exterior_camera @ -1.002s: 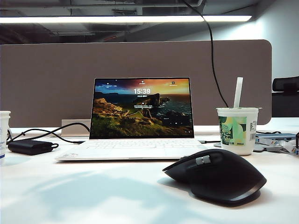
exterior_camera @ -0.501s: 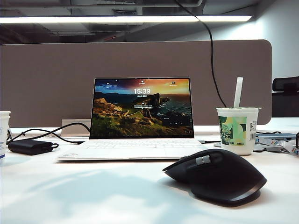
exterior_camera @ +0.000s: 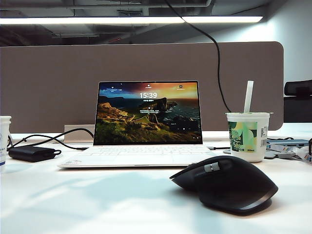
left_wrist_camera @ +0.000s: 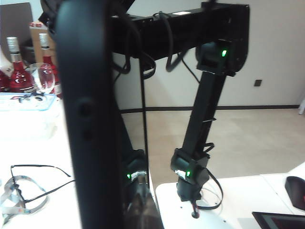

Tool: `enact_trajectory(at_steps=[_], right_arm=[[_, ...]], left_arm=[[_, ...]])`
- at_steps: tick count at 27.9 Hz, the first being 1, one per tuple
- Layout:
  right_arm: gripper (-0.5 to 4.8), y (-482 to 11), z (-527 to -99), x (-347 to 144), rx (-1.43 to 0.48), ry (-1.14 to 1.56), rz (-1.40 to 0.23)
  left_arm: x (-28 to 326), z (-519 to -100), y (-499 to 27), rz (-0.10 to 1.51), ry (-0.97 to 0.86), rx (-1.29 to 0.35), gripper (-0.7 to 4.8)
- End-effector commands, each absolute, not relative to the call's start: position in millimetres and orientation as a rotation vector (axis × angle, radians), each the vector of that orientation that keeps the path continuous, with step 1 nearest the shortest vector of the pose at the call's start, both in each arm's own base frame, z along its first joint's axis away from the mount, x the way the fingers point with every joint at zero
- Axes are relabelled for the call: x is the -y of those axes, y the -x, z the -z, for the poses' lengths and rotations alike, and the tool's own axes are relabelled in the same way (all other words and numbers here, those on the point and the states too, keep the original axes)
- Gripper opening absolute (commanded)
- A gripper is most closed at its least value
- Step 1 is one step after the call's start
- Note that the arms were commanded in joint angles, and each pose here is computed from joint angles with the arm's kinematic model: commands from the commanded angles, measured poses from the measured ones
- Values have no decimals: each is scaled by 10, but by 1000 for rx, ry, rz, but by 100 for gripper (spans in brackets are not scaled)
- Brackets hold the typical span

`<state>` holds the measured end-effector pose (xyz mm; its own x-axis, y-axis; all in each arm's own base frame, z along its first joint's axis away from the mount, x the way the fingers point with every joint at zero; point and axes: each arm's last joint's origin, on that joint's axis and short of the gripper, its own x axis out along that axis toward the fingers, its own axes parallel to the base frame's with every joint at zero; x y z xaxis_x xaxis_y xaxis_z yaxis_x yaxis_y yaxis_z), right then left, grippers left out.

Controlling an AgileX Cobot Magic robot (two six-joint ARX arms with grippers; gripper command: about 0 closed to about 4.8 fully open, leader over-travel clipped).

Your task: Pick up the black phone, pick up the charger plug, insert the charger plug into the phone's charging port, and finally place the connected phone back on the desk.

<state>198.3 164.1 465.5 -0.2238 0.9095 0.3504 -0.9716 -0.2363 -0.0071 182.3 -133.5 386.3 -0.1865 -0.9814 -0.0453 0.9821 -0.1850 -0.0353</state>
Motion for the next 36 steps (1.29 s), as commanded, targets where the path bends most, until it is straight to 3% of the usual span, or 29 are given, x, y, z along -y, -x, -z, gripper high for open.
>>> enact_trajectory(at_steps=[1, 6, 10, 17, 36], right_arm=[[-5, -2008, -4649, -1626, 248, -308, -1767], [-5, -1982, -4641, -1621, 214, -261, -1838], [-5, -1944, -4654, -1628, 198, -267, -1863], [-5, -1792, -4675, -1763, 233, -266, -1945], [-5, -1722, -4715, -1787, 306, -284, -1951]], left_arm=[[1332, -3912, -1811, 1750, -27, -31, -7], [1316, -3932, -1754, 1962, -15, 0, -6], [1309, -3930, -1740, 2020, -9, 1, -7], [1305, -3928, -1733, 2045, -1, -6, -6], [1302, -3914, -1728, 2061, 12, -26, -6]])
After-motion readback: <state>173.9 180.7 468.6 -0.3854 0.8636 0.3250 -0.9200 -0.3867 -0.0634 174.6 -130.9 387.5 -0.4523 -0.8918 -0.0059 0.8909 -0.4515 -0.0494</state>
